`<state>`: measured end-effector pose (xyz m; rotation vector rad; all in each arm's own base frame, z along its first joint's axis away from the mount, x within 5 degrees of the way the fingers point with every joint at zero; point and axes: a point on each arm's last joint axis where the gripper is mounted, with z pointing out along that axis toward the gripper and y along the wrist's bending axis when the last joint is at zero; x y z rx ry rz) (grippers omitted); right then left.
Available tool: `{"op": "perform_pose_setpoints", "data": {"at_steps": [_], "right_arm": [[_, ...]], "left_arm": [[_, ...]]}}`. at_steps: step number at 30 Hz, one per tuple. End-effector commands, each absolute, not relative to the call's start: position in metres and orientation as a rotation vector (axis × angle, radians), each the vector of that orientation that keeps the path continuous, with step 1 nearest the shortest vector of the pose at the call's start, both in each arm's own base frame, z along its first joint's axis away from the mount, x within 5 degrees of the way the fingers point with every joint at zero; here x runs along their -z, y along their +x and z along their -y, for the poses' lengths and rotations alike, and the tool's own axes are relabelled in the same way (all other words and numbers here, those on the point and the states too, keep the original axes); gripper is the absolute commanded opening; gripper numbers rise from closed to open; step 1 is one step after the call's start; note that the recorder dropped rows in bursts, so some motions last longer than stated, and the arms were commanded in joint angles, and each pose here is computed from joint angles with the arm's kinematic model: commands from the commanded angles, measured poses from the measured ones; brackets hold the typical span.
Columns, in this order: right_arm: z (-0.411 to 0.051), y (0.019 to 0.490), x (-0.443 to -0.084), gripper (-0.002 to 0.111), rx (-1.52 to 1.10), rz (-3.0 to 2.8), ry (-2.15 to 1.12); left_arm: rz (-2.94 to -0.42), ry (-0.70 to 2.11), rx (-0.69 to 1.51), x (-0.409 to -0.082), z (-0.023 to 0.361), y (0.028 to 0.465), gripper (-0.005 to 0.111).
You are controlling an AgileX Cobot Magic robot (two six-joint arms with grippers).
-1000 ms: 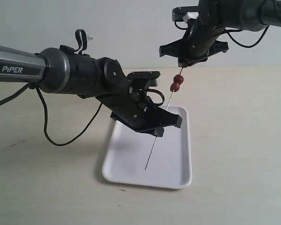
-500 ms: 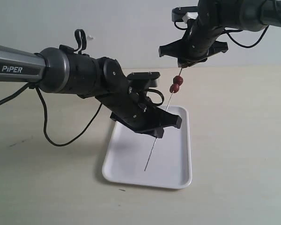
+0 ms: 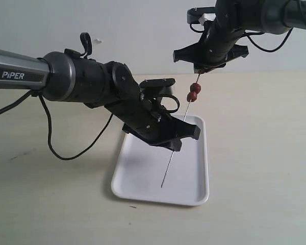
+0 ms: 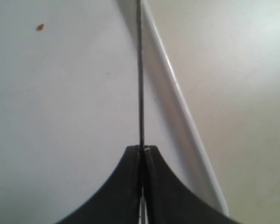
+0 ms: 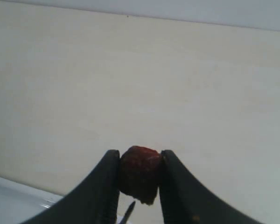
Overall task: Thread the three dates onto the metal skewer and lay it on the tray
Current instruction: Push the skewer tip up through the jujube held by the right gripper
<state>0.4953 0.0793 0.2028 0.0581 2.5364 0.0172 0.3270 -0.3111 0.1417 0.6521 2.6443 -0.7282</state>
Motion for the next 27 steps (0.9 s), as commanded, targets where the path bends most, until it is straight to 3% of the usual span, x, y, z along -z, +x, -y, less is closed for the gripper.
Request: {"op": "perform_pose_setpoints", "data": {"at_steps": [1,23,27], "right_arm": [[-0.077,0.495,-0.213,0.028,-0.011,-2.510,0.048],[-0.076,0.494,-0.213,0.028,-0.006,-2.526,0.048],[-0.076,0.494,-0.213,0.028,-0.007,-2.524,0.048]], "left_arm": [[-2.618,0.645,0.767,-0.147,0.313,0.328,0.000],[-2.612,0.657,0.785,-0.152,0.317,0.331,0.000],[-2.642,0.658,0.786,-0.141,0.319,0.332,0.000]]}}
